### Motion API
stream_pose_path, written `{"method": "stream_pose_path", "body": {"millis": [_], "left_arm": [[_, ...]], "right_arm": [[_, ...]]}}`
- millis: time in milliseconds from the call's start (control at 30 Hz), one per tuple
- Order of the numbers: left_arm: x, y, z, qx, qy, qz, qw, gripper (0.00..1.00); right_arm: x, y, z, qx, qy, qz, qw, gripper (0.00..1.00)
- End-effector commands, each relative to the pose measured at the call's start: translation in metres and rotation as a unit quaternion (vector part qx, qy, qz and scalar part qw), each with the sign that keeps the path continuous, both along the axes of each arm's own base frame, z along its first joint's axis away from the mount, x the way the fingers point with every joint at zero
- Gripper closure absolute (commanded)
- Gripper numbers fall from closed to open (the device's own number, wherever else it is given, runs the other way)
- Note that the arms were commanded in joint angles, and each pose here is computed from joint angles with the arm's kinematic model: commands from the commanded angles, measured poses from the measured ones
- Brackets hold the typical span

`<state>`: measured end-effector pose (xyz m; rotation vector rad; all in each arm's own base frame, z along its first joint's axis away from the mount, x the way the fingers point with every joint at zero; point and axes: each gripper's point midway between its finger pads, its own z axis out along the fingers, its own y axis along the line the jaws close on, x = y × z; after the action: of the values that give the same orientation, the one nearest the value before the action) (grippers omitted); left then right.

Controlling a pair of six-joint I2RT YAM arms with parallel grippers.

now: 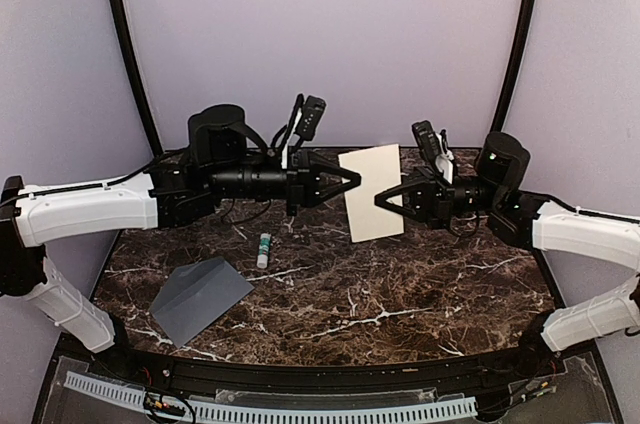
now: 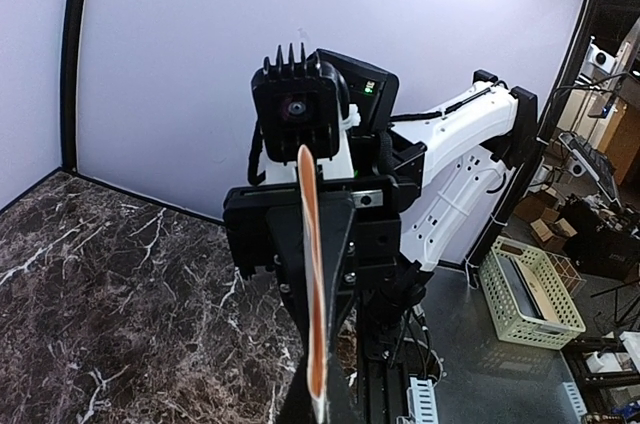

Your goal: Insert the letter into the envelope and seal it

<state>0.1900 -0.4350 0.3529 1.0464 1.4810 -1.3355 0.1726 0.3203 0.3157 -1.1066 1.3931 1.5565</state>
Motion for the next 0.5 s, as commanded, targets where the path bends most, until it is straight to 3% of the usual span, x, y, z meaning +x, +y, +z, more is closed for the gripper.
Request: {"method": "stream_pose_path", "body": {"millis": [0, 67, 100, 167, 200, 300, 467], "left_arm": [[-0.006, 0.006, 0.015, -0.027, -0.01, -0.005, 1.0, 0.99], [-0.007, 0.007, 0.013, -0.025, -0.01, -0.005, 1.0, 0.84], [-0.007, 0.008, 0.012, -0.023, -0.011, -0.004, 1.0, 0.69], [-0.007, 0.01, 0.005, -0.017, -0.009, 0.001, 1.0, 0.5], [-0.007, 0.011, 0.003, -0.016, -0.008, 0.002, 1.0, 0.45], [-0.007, 0.011, -0.008, -0.009, 0.001, 0.004, 1.0, 0.43], [-0.008, 0.004, -0.024, -0.003, 0.023, -0.013, 1.0, 0.56]], "right_arm": [[-0.002, 0.0, 0.015, 0.018, -0.024, 0.0, 1.0, 1.0], [0.0, -0.001, 0.015, 0.019, -0.022, -0.009, 1.0, 1.0], [0.001, -0.001, 0.017, 0.021, -0.021, -0.015, 0.999, 1.0], [0.003, -0.003, 0.019, 0.026, -0.016, -0.03, 0.999, 1.0], [0.004, -0.004, 0.02, 0.029, -0.014, -0.036, 0.999, 1.0], [0.003, -0.008, 0.027, 0.045, -0.016, -0.046, 0.998, 1.0], [0.004, -0.01, 0.033, 0.06, -0.019, -0.055, 0.997, 1.0]]}}
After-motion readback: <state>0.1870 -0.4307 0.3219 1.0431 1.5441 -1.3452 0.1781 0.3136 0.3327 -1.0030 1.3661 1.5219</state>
